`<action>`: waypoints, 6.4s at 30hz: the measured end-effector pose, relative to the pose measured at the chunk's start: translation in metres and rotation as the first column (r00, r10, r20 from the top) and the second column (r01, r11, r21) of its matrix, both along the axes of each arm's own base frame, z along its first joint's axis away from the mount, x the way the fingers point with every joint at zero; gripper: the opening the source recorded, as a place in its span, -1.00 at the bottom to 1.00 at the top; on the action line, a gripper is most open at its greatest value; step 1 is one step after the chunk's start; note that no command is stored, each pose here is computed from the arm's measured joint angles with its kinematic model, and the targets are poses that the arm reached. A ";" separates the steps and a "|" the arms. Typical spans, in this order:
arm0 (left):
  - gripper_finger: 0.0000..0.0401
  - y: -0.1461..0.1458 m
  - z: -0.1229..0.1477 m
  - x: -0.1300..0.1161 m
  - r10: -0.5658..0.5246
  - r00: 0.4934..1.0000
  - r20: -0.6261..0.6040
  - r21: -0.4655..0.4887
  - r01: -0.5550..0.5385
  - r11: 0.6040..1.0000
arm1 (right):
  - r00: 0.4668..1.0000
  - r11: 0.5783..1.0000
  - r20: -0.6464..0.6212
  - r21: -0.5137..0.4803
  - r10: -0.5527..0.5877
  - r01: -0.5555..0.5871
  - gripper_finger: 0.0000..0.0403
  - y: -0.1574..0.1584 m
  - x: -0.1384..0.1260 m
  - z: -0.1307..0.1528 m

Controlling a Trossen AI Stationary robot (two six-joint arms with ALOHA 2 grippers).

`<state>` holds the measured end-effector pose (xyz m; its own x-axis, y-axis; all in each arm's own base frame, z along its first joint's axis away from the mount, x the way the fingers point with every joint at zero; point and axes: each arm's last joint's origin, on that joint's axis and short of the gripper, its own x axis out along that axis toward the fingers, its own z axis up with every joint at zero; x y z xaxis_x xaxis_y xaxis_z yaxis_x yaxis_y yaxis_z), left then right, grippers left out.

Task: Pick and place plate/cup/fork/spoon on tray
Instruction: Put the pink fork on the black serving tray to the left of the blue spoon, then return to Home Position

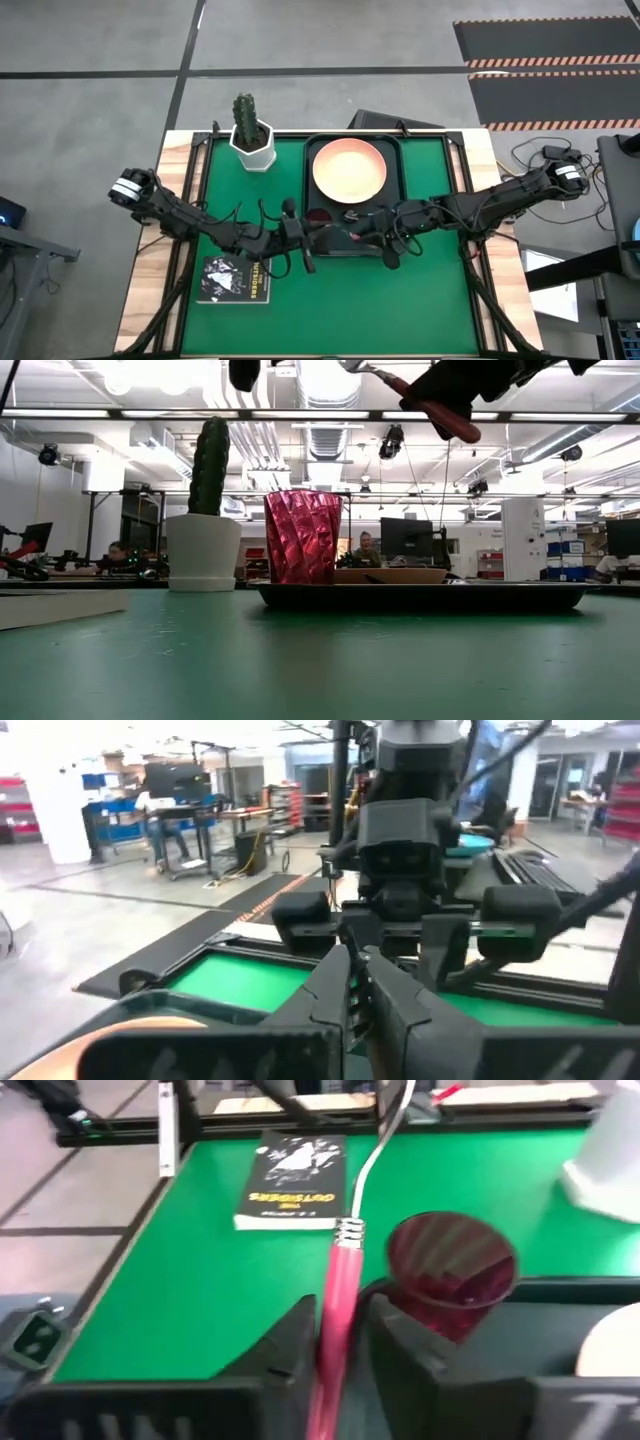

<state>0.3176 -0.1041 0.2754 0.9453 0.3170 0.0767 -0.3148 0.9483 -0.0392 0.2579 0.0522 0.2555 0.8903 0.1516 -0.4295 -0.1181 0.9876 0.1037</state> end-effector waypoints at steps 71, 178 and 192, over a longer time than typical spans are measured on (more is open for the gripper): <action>-1.00 0.006 -0.009 -0.006 0.214 0.977 -0.006 -0.088 -0.213 0.973 | 0.891 0.799 0.041 -0.425 -0.452 0.425 -0.89 0.051 0.077 0.002; -1.00 0.055 -0.110 -0.214 -0.144 0.982 -0.122 0.038 0.150 0.988 | 0.947 0.967 0.322 -0.240 0.000 0.081 -0.96 -0.072 -0.099 -0.077; -1.00 0.056 -0.109 -0.216 -0.141 0.983 -0.115 0.061 0.148 0.987 | 0.941 0.946 0.339 -0.299 -0.017 0.125 -0.96 -0.072 -0.130 -0.071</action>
